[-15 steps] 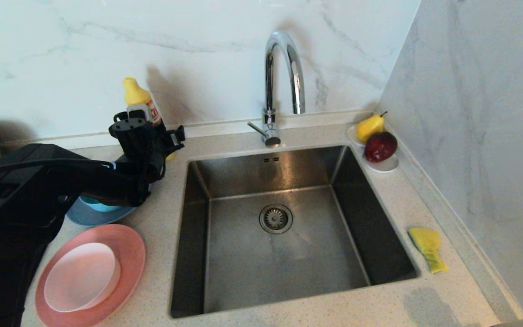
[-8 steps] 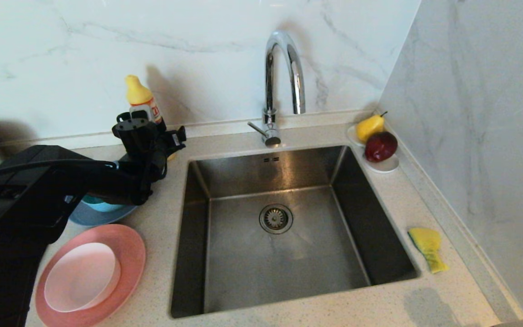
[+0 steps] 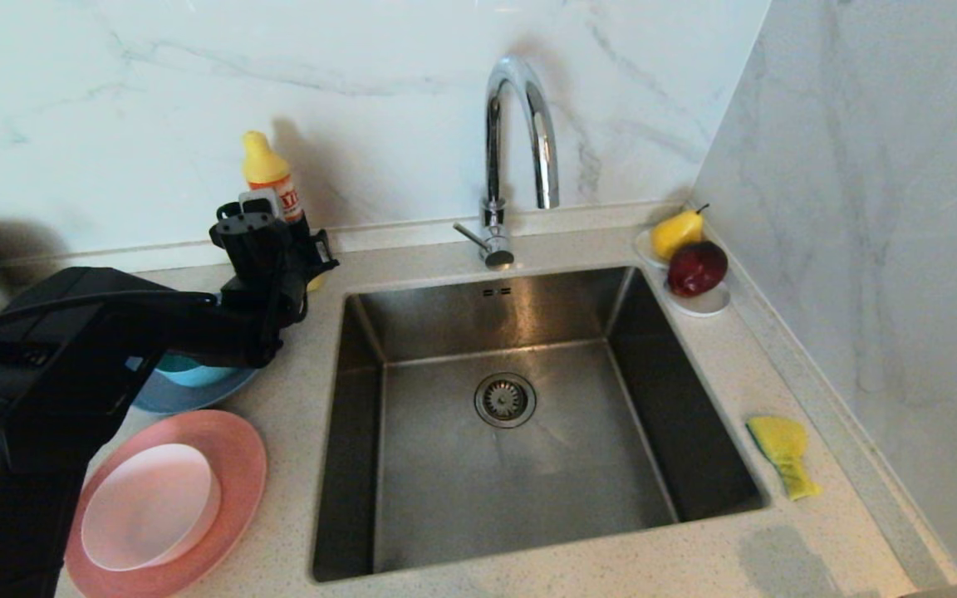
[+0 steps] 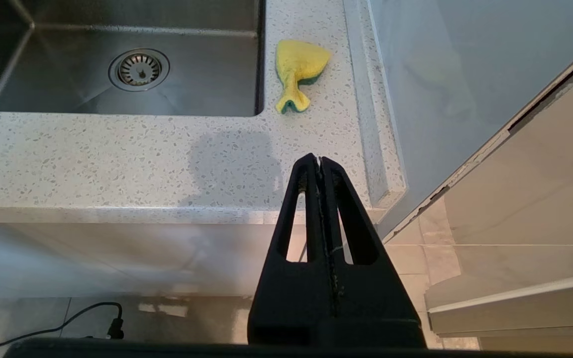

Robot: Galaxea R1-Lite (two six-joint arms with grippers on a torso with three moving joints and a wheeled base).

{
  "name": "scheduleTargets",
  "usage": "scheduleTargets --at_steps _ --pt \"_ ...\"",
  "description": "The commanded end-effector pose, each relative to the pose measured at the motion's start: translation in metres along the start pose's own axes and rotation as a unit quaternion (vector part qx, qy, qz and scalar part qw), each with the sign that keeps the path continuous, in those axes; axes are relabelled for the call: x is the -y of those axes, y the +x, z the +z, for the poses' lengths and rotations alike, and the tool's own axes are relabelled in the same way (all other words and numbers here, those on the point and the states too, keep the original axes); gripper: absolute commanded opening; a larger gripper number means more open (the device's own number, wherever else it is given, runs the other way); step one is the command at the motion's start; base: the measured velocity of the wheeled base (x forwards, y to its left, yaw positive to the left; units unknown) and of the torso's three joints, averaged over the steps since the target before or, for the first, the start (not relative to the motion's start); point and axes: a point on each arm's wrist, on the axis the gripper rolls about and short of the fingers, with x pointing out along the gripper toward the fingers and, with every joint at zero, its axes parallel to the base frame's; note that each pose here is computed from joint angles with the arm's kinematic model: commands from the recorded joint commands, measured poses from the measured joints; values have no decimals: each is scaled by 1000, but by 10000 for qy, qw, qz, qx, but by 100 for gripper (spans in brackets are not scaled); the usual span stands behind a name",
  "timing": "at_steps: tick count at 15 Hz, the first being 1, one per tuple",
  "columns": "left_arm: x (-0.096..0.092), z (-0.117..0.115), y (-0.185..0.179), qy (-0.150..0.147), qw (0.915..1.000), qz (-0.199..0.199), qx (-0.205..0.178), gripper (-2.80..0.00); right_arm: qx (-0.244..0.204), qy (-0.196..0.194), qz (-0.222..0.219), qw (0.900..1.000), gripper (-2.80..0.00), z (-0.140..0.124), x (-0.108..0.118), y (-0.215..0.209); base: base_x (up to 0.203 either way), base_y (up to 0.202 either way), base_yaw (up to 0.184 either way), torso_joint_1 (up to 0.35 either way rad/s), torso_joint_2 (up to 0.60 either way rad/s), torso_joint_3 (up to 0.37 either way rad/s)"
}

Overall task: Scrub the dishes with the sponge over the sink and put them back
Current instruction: Grab the dish soap, then squeeze it onto the sponge

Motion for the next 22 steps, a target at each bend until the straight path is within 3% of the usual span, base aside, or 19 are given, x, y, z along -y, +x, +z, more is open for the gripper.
scheduleTargets --at_steps 1,5,10,14,18,22 --pt "1 1 3 -33 10000 2 77 -280 0 -3 8 10000 -280 0 0 0 0 0 0 0 0 0" --pt "2 3 4 -50 9999 7 133 -280 -1 -3 4 10000 -280 0 0 0 0 0 0 0 0 0" --pt "-1 50 -13 -145 9990 106 412 -280 2 -3 8 10000 -280 0 0 0 0 0 0 0 0 0" --pt "-9 65 -39 -124 9995 120 270 -280 -6 -3 8 10000 -280 0 0 0 0 0 0 0 0 0" --pt "-20 140 -85 -273 9971 110 696 -280 -4 -3 7 10000 -280 0 0 0 0 0 0 0 0 0" --pt "-37 208 -157 -186 9975 142 666 -280 4 -3 8 10000 -280 0 0 0 0 0 0 0 0 0"
